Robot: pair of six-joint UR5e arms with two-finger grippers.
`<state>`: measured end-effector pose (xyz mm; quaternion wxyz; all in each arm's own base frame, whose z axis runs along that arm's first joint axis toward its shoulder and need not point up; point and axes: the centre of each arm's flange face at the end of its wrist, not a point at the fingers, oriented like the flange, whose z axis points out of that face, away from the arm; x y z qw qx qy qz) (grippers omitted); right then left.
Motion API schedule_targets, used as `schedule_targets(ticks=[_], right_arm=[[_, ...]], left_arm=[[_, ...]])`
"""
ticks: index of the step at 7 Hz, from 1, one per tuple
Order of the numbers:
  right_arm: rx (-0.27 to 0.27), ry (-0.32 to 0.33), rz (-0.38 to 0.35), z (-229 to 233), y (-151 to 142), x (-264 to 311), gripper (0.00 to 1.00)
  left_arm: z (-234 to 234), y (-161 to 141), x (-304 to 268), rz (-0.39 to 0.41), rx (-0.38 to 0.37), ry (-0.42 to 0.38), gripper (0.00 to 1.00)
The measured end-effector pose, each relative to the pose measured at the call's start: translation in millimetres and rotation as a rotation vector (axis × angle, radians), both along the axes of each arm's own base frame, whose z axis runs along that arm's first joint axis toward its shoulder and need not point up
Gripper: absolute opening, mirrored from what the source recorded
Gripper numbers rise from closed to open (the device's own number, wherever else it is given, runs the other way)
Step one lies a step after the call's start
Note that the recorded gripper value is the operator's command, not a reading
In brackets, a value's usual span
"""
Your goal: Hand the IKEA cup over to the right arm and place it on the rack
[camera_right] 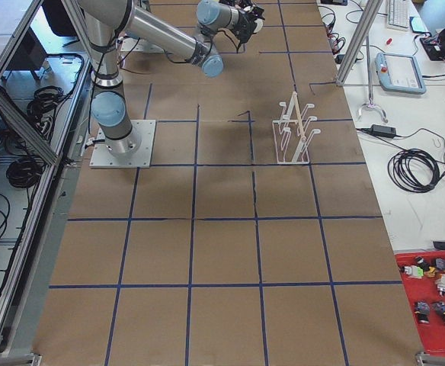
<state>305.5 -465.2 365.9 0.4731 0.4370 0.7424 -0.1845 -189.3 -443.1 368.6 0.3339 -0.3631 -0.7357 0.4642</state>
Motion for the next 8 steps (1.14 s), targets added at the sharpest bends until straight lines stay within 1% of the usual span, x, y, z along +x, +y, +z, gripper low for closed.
schedule_targets(ticks=[1,2,3,4,5,6,7,8], right_arm=[[-0.001,0.0,0.001,0,-1,0,0.27],[-0.008,0.0,0.0,2,-3,0,0.22],[-0.017,0.0,-0.006,4,-8,-3,0.2],[-0.033,0.013,-0.02,5,-16,-12,0.17],[-0.077,0.068,-0.031,7,-29,-33,0.16],[-0.153,0.181,-0.018,9,-43,-60,0.16],[-0.236,0.324,0.004,12,-55,-86,0.16],[-0.302,0.476,0.002,16,-66,-108,0.14]], left_arm=[[2,0,1,0.004,-0.003,-0.001,0.99],[3,0,5,0.014,-0.005,-0.002,0.99],[4,-2,16,0.047,-0.007,-0.009,0.99],[8,-6,36,0.102,-0.015,-0.021,0.99],[15,-6,56,0.156,-0.016,-0.029,0.99],[19,-5,73,0.214,-0.003,-0.049,0.99],[22,-5,84,0.283,0.019,-0.094,0.99],[26,-5,96,0.378,0.067,-0.175,0.99]])
